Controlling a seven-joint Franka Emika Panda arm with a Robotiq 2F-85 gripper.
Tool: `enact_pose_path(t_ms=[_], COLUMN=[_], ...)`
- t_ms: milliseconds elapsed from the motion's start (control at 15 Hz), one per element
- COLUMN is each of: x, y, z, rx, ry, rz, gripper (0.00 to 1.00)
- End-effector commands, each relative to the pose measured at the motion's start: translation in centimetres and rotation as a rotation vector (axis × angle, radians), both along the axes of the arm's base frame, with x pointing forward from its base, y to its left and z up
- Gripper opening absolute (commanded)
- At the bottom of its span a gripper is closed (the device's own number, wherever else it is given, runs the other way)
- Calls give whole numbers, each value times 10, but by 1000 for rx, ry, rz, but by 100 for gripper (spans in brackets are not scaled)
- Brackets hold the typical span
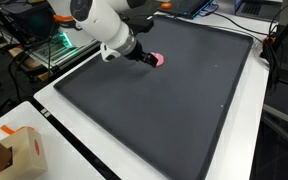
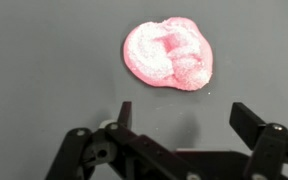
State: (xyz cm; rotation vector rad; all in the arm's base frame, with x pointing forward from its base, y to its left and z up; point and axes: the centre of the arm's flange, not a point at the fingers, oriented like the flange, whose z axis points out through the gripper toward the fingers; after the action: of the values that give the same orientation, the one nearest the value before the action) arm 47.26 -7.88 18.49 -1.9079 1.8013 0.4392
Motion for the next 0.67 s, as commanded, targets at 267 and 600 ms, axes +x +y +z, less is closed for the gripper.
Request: enact_pose_path(t_ms=[267,600], x=[-23,-24], y=[-2,-4], z=[-7,-10], rx=[26,33], ry=[-10,-2], rz=[-71,-118], gripper=[100,100])
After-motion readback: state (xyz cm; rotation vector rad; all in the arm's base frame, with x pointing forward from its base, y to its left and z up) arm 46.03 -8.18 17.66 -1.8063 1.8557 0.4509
